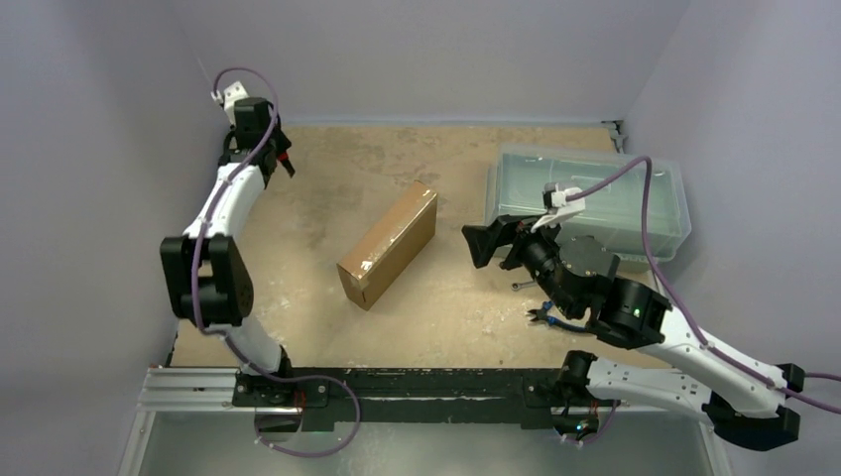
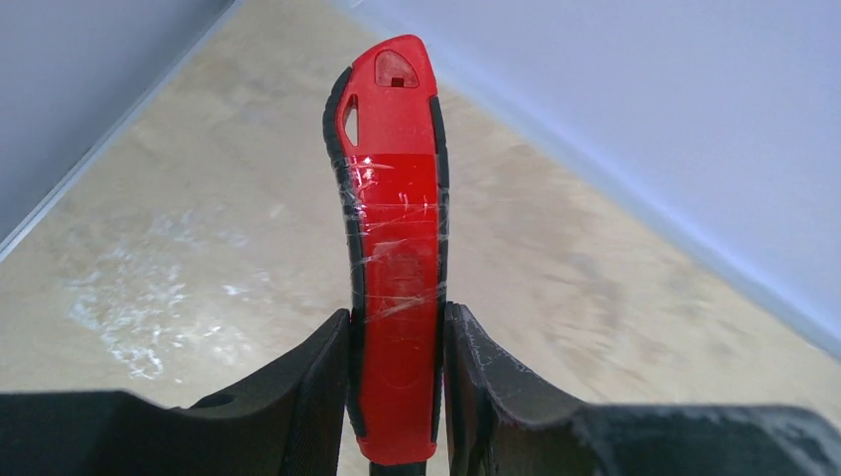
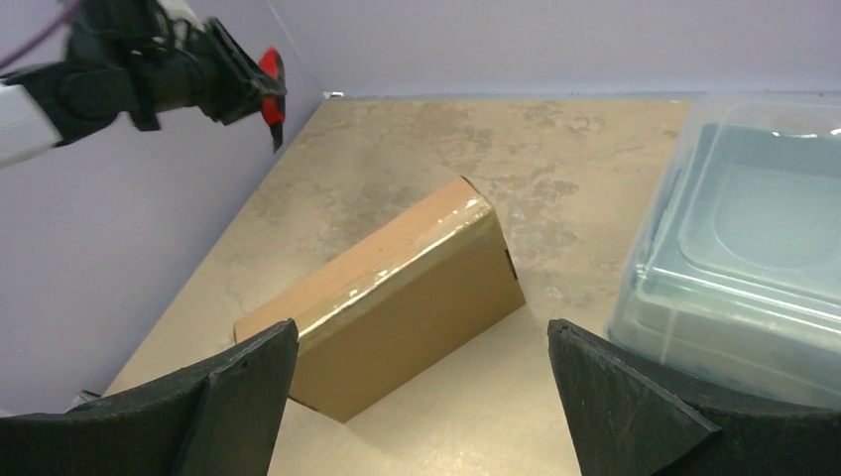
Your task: Unpack the express box
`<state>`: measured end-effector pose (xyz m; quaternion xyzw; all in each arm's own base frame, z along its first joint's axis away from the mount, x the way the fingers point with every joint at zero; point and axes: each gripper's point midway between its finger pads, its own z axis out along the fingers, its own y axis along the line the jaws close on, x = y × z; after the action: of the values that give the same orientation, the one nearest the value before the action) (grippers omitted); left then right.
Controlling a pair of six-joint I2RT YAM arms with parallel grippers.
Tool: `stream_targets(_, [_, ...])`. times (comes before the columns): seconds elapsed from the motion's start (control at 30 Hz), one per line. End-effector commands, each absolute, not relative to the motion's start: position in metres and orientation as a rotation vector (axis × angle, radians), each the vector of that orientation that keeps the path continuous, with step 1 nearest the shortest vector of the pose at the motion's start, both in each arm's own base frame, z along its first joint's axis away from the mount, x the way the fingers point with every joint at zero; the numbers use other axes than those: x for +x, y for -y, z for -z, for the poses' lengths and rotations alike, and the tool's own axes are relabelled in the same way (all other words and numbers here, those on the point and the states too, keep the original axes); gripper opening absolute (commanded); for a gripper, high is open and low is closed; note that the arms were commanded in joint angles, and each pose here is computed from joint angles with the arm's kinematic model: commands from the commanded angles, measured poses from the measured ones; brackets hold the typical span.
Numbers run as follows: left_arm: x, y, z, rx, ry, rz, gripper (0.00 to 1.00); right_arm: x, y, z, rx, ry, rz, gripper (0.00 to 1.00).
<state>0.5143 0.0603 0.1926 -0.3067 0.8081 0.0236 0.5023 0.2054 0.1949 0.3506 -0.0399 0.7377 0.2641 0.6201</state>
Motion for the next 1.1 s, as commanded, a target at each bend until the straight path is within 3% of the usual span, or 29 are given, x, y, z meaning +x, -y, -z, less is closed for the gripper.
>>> stream_targets(0.0, [0.490, -0.015, -0.270, -0.566, -1.864, 0.158, 0.00, 0.207, -0.203, -0.386, -0.056, -1.650, -0.673, 0.99])
stream_targets(0.23, [0.429, 0.082, -0.349, -0.205, -1.736, 0.649, 0.00, 0.220, -0.217, -0.379, 0.040, -1.673, -0.681, 0.99])
stream_targets(0.5, [0.357, 0.160, -0.366, 0.055, -1.673, 1.016, 0.00, 0.248, -0.243, -0.364, 0.028, -1.746, -0.555, 0.99])
stream_targets(0.67, [0.318, 0.189, -0.369, 0.139, -1.639, 1.262, 0.00, 0.272, -0.248, -0.369, -0.033, -1.757, -0.718, 0.99])
stream_targets(0.8, [0.308, 0.196, -0.356, 0.139, -1.697, 1.229, 0.00, 0.271, -0.266, -0.387, 0.005, -1.723, -0.988, 0.99])
stream_targets(1.07, [0.284, 0.208, -0.355, 0.119, -1.735, 1.277, 0.00, 0.292, -0.288, -0.396, 0.244, -1.774, -1.111, 0.85])
